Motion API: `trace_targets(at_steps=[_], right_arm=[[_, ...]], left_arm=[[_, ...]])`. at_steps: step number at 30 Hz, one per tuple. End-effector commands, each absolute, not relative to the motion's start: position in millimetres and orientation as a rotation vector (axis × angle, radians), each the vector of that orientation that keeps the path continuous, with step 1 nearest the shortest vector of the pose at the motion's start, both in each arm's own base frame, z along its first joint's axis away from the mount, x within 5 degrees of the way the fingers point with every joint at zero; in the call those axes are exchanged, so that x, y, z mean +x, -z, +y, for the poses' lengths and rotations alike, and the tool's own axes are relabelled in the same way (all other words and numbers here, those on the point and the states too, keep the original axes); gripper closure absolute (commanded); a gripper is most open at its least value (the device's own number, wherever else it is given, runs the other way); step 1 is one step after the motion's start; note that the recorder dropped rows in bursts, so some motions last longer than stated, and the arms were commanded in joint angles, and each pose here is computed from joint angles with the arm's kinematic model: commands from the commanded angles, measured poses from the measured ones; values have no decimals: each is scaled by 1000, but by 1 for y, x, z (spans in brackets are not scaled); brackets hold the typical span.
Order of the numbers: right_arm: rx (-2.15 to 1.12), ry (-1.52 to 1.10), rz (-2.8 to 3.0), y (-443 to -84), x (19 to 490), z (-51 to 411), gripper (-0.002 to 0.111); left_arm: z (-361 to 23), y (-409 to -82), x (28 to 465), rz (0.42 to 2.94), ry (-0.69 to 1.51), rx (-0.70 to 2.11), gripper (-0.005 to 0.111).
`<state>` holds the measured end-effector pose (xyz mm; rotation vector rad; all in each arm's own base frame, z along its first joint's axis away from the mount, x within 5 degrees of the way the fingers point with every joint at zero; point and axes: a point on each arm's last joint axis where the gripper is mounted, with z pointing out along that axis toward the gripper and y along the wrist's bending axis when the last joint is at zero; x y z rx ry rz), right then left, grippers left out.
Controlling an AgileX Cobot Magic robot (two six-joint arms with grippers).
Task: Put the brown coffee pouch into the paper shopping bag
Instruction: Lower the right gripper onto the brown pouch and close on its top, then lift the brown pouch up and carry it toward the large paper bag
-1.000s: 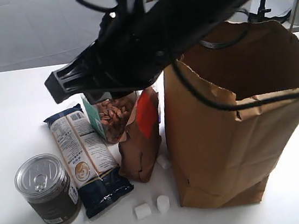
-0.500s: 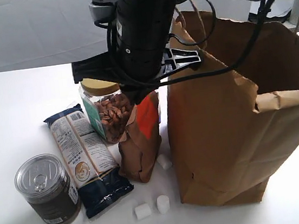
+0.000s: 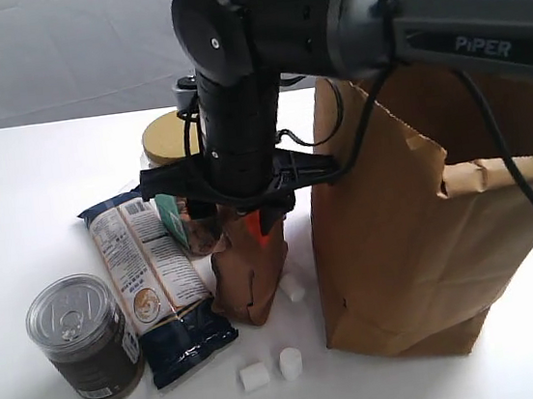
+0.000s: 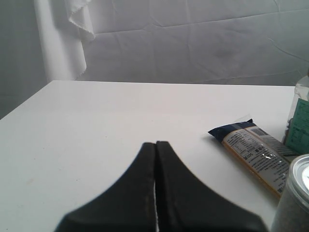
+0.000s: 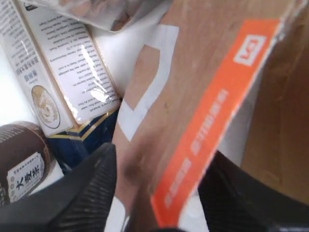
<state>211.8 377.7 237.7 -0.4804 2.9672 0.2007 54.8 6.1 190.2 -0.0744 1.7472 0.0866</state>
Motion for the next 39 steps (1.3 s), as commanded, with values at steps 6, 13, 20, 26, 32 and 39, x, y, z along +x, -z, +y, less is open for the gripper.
trace_targets(at_steps=[6,13,20,26,32,39], right_arm=[[-417,-216,2913,-233,222,381,108],[-503,-328,2833,-246,204,395,108],[-673,-339,2608,-291,180,394,108],[-745,-406,2461,-340,163,378,108],[-786,-509,2357,-384,142,358,108],[-825,-622,2234,-432,122,325,108]], left_arm=[[6,-190,55,1743,-92,-76,107],[6,-190,55,1743,-92,-76,107],[6,-190,55,1743,-92,-76,107],[6,-190,55,1743,-92,-76,107],[6,-190,55,1743,-92,-76,107],[6,-190,55,1743,-92,-76,107]])
